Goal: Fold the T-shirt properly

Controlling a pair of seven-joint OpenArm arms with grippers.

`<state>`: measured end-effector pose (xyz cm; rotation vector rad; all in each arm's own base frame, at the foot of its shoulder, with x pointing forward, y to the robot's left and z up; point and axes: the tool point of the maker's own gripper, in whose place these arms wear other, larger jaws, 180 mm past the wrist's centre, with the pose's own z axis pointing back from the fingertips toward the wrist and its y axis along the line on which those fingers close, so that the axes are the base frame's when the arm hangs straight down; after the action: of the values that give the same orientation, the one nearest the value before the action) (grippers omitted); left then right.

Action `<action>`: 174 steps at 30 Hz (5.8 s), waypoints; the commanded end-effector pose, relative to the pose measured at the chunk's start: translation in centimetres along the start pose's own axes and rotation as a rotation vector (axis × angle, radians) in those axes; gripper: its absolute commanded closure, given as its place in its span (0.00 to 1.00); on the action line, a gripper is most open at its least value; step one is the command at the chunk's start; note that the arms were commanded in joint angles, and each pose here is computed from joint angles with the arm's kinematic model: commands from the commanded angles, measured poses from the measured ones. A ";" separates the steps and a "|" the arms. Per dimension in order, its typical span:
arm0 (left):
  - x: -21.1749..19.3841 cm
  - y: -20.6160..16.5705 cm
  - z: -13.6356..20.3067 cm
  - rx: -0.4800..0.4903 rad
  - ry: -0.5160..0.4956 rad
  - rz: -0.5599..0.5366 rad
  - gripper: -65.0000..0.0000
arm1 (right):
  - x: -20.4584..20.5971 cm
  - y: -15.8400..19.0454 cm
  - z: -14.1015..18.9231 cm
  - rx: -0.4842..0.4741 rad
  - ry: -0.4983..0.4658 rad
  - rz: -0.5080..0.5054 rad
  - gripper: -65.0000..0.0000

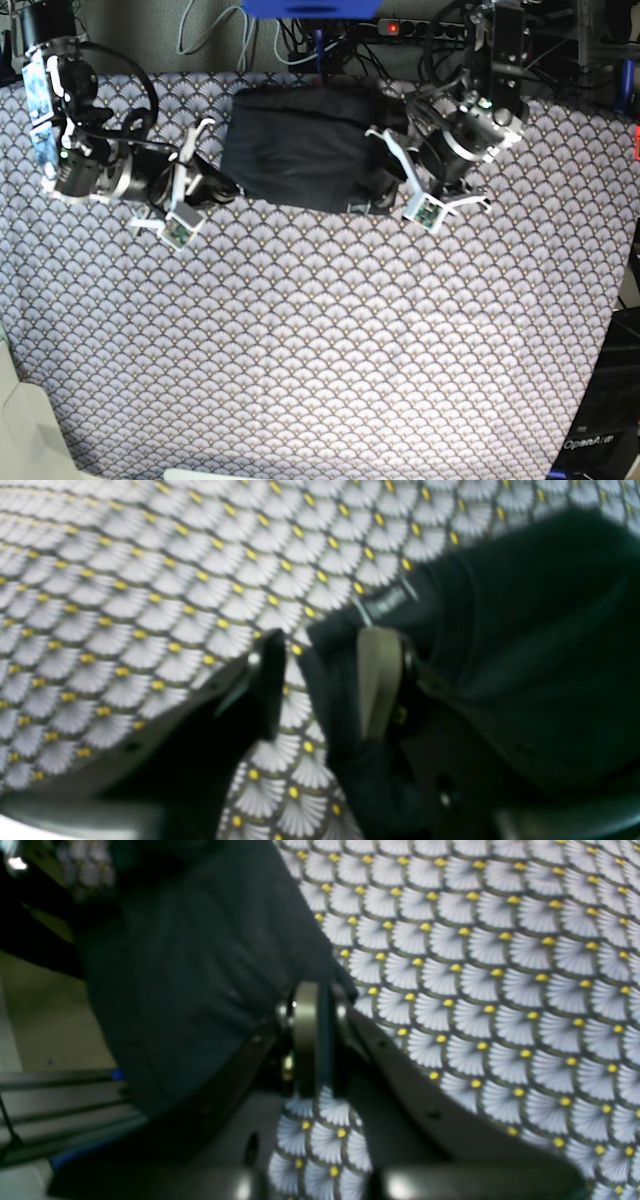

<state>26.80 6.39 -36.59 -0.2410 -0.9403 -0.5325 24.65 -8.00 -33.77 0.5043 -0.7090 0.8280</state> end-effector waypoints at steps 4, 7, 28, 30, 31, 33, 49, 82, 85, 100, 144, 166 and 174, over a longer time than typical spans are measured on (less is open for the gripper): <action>2.6 -0.8 1.8 -0.001 -0.088 -0.023 0.63 | -1.0 -0.3 1.2 -0.022 -0.004 -0.030 0.96; 0.9 -1.6 2.6 -0.017 -0.037 -0.031 0.63 | -2.6 -0.5 2.0 -0.045 0.015 -0.073 0.96; -7.9 -4.1 6.0 -0.126 0.264 -0.125 1.00 | -4.6 -1.0 2.4 -0.120 0.057 -0.102 0.96; -8.3 -5.6 5.9 -0.182 0.275 -0.159 1.00 | -4.6 -1.0 2.4 -0.120 0.059 -0.102 0.96; -8.3 -6.3 5.8 -0.205 0.274 -0.168 1.00 | -4.6 -1.0 2.4 -0.120 0.059 -0.102 0.96; -8.2 -6.7 5.5 -0.215 0.271 -0.172 1.00 | -4.6 -1.0 2.4 -0.120 0.059 -0.102 0.96; -9.2 -4.7 0.6 -0.182 0.340 -0.119 1.00 | -4.7 -1.2 2.5 -0.125 0.061 -0.104 0.96; 6.8 -3.8 -11.5 -0.184 0.059 -0.012 1.00 | -8.0 -0.2 2.6 -0.104 0.133 -0.156 0.96; 6.8 -0.5 -9.0 -0.097 0.055 -0.019 1.00 | -8.1 -0.2 2.6 -0.104 0.135 -0.159 0.96; -6.8 4.3 1.1 0.075 0.305 0.015 1.00 | -8.2 0.7 2.1 -0.085 0.096 -0.186 0.96; -21.9 -5.7 7.4 -0.125 0.509 -0.048 1.00 | -25.3 5.8 14.1 -0.574 0.356 -0.454 0.97; -17.4 -9.1 12.2 -0.115 0.352 -0.050 1.00 | -27.4 6.6 16.2 -0.720 0.358 -0.531 0.97; -21.9 -10.4 12.2 -0.159 0.451 0.015 1.00 | -28.5 6.7 15.8 -0.710 0.347 -0.553 0.96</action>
<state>1.45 10.16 -48.40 -0.2519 -0.4157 -0.6239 0.79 -27.69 -43.56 -0.0859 -0.4830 0.0916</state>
